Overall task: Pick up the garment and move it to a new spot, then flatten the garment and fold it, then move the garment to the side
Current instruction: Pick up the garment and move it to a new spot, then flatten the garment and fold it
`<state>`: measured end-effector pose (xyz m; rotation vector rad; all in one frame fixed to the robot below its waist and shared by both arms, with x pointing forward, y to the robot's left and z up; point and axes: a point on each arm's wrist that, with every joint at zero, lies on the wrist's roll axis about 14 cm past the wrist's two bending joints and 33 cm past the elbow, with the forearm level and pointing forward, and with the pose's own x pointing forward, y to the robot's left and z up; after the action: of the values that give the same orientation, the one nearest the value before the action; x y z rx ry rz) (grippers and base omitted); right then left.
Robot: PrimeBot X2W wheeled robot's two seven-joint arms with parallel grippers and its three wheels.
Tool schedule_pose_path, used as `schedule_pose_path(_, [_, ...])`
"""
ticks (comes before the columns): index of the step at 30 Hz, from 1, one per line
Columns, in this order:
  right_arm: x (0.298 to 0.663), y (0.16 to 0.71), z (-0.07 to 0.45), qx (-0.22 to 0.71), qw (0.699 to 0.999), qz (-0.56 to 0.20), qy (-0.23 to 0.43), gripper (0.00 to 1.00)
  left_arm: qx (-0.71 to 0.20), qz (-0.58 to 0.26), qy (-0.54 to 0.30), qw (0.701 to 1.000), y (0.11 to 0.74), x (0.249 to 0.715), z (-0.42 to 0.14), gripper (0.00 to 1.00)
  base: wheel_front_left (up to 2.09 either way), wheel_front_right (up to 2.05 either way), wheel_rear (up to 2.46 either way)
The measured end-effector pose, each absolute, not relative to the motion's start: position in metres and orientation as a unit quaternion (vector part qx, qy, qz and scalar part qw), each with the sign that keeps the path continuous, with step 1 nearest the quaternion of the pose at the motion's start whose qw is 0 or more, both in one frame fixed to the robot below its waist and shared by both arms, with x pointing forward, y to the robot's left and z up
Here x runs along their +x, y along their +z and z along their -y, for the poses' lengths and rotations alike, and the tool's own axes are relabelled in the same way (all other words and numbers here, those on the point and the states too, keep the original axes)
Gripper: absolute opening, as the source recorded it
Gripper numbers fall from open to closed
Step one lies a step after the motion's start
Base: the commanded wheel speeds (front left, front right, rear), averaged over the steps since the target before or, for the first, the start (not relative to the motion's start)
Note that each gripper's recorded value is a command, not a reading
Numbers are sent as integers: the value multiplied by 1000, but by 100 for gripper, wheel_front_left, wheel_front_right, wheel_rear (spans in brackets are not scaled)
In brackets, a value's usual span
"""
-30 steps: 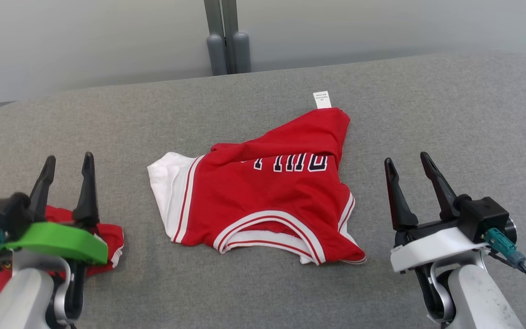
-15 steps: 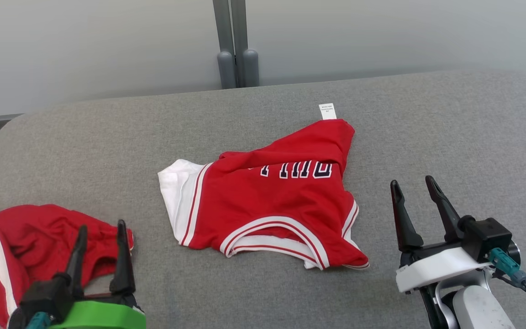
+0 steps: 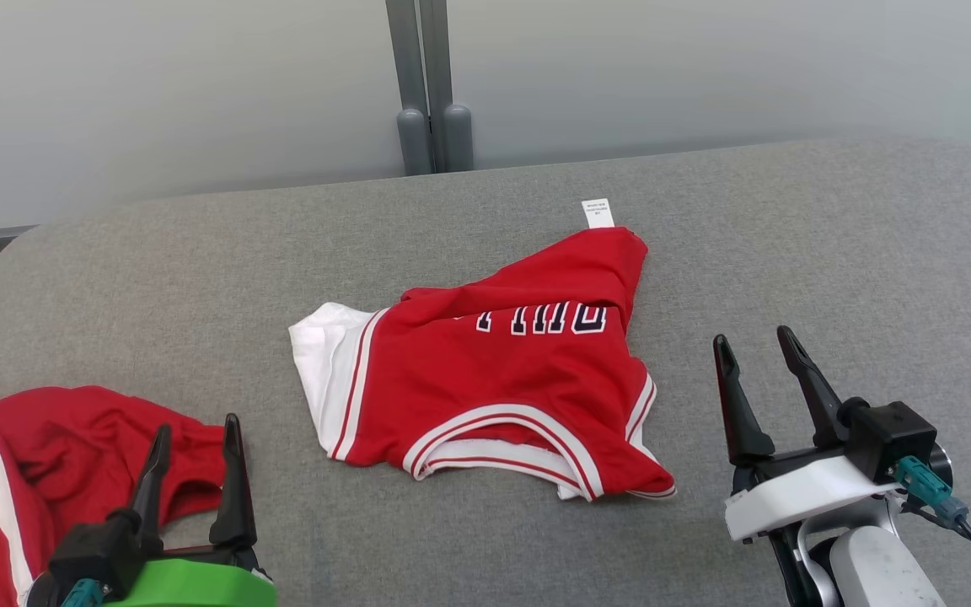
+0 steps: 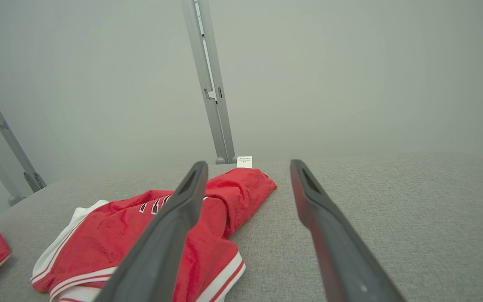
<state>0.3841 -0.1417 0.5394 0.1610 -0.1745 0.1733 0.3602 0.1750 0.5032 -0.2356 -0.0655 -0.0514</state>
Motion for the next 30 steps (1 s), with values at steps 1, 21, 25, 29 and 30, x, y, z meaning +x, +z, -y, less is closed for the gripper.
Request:
schedule_pose_path(1, [384,539,142,80,989,87,86,100,-118,32,-26,992,503,360,-175,100,0,0,0])
schedule_pose_path(21, [387,537,143,81,990,84,84,100,-112,26,-31,993,497,363,-173,100,0,0,0])
schedule_pose_path(25, [387,538,146,81,990,86,80,100,-113,28,-41,992,498,364,-167,100,0,0,0])
schedule_pose_path(29, [388,542,158,75,991,93,63,100,-140,5,-82,987,492,365,-138,100,0,0,0])
schedule_pose_path(30, [389,543,161,73,991,95,58,100,-153,-13,-99,983,488,366,-125,100,0,0,0])
